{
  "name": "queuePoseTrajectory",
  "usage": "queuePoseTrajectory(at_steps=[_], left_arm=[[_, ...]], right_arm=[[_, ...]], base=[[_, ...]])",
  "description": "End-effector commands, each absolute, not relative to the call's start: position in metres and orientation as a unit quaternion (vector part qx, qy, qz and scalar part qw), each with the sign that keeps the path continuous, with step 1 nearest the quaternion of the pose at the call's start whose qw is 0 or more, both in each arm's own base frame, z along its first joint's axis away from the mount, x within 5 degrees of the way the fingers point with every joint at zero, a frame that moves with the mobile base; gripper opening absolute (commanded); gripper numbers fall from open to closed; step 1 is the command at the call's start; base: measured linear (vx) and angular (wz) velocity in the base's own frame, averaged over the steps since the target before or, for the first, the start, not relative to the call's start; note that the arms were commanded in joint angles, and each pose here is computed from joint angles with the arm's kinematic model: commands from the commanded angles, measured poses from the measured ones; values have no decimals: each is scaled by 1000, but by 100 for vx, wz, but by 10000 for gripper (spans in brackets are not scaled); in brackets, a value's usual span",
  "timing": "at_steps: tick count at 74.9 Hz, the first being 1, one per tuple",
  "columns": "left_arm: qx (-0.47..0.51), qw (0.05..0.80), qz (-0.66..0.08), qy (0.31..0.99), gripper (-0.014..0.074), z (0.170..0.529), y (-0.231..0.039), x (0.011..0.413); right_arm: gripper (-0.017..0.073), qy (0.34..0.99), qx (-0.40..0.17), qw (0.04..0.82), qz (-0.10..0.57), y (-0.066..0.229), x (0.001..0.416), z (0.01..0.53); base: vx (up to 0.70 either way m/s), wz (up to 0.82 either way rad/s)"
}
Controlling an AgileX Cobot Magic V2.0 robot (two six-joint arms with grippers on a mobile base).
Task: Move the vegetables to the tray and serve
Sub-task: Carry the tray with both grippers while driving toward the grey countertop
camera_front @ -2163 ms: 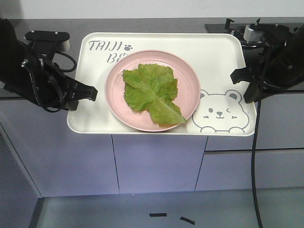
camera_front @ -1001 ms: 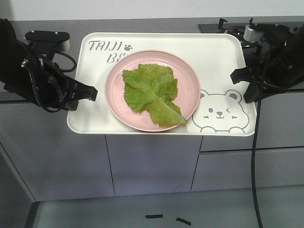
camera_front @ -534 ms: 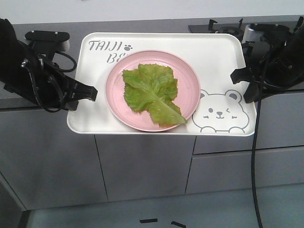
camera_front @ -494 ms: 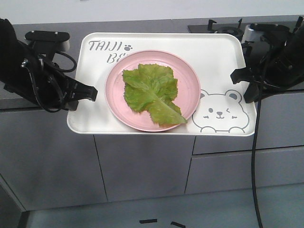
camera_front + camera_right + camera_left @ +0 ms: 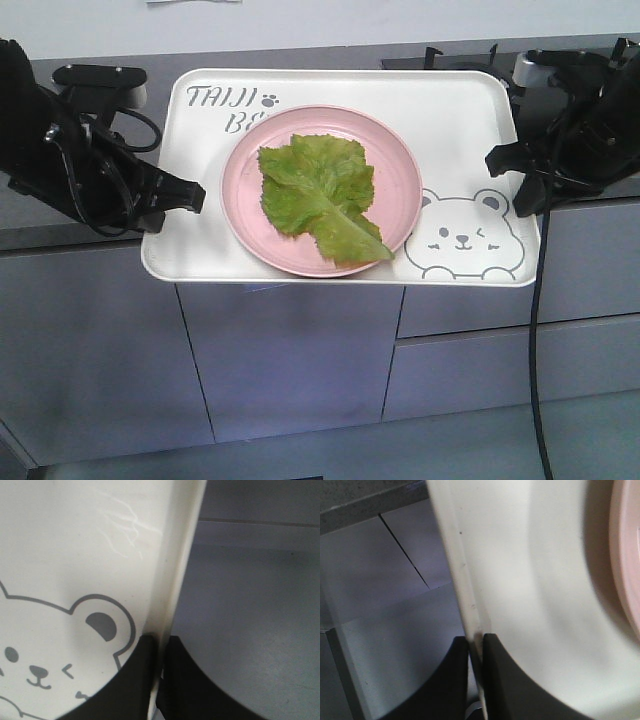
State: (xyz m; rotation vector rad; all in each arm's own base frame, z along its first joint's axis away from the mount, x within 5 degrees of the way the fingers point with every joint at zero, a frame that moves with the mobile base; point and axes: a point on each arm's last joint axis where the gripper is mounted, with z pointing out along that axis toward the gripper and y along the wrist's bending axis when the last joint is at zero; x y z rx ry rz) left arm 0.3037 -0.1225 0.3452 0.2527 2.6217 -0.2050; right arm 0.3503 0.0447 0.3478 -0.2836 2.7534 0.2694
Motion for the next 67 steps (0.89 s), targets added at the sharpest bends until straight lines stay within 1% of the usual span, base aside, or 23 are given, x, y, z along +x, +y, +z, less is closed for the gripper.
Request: queuePoseTrajectory(at_steps=[1, 30, 67], left_arm=[[100, 314, -134, 935, -6, 374, -133, 297], [100, 314, -134, 935, -6, 374, -133, 297], [100, 314, -134, 935, -6, 374, -133, 297]], right_arm=[[-6, 956, -113, 233, 139, 56, 341, 375], [-6, 956, -113, 233, 139, 56, 341, 375], [-6, 956, -113, 233, 139, 56, 341, 375]], base=[[10, -5], [12, 0], [12, 9]])
